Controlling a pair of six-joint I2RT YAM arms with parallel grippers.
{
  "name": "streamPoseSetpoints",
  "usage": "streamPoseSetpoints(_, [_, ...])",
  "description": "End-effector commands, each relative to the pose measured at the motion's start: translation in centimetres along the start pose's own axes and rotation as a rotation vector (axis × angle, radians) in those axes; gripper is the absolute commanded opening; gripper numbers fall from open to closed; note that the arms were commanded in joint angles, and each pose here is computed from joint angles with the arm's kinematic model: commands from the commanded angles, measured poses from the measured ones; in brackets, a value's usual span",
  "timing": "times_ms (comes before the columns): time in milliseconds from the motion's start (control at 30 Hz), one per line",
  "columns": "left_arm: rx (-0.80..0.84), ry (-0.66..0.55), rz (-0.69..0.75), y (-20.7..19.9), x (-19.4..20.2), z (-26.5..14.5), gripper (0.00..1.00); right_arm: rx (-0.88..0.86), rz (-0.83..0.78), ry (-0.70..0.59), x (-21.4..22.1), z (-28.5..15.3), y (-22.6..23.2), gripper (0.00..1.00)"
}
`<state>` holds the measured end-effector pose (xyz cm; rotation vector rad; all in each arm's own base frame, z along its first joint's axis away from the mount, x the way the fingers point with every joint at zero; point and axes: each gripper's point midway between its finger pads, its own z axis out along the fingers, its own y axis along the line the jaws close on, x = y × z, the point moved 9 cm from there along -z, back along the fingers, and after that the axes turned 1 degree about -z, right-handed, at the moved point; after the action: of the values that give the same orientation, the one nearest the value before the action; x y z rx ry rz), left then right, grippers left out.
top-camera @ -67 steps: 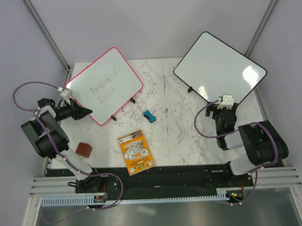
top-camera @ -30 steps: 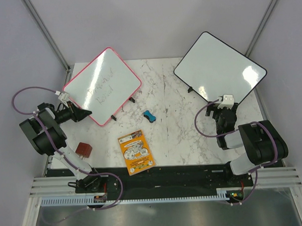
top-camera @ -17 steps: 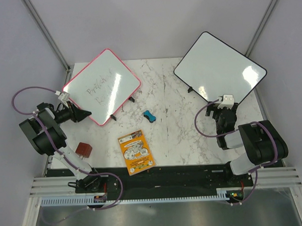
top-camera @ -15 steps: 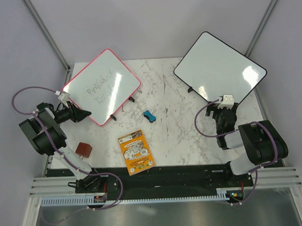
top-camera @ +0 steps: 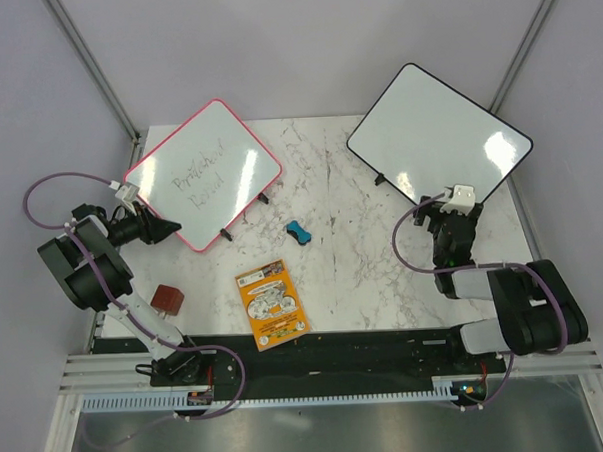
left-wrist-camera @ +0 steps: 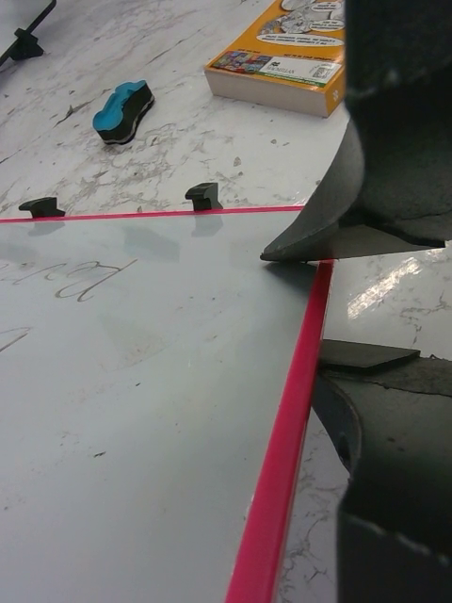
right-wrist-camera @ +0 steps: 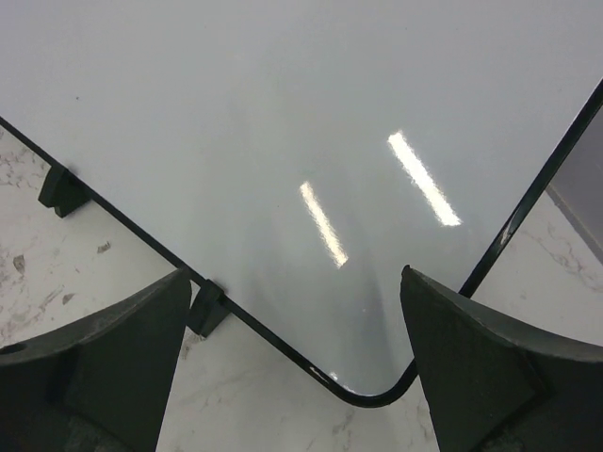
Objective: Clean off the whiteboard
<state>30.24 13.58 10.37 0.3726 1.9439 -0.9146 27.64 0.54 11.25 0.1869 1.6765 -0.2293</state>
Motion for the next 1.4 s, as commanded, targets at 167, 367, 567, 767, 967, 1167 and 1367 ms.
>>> streamPoseSetpoints(167, [-0.061, 0.007, 0.125, 0.6, -1.5, -1.1, 0.44, -0.096, 0.095, 0.031, -5.3, 0.3, 2.8, 0.98])
streamPoseSetpoints(367, [-0.054, 0.001, 0.109, 0.4, -1.4, -1.0, 0.44, -0.338, 0.221, 0.135, -7.2, 1.0, 7.1, 0.98])
streamPoseSetpoints(567, [-0.049, 0.001, 0.102, 0.2, -0.9, -0.9, 0.44, -0.540, 0.073, 0.199, -7.6, 0.5, 14.7, 0.98])
streamPoseSetpoints(767, [-0.048, 0.005, 0.093, 0.3, -0.4, -0.8, 0.44, -0.713, -0.067, 0.306, -5.5, -0.3, 22.0, 0.95])
streamPoseSetpoints(967, [-0.057, 0.016, 0.101, 0.1, -0.3, -0.9, 0.44, -0.854, -0.177, 0.381, -2.9, -2.0, 27.6, 0.93])
streamPoseSetpoints(1167, [-0.064, 0.024, 0.102, 0.3, -0.1, -0.9, 0.43, -0.902, -0.230, 0.406, -1.5, -3.4, 30.2, 0.90])
streamPoseSetpoints(1367, [-0.067, 0.030, 0.091, 0.4, 0.1, -0.9, 0.43, -0.878, -0.276, 0.441, -0.1, -4.0, 31.2, 0.76])
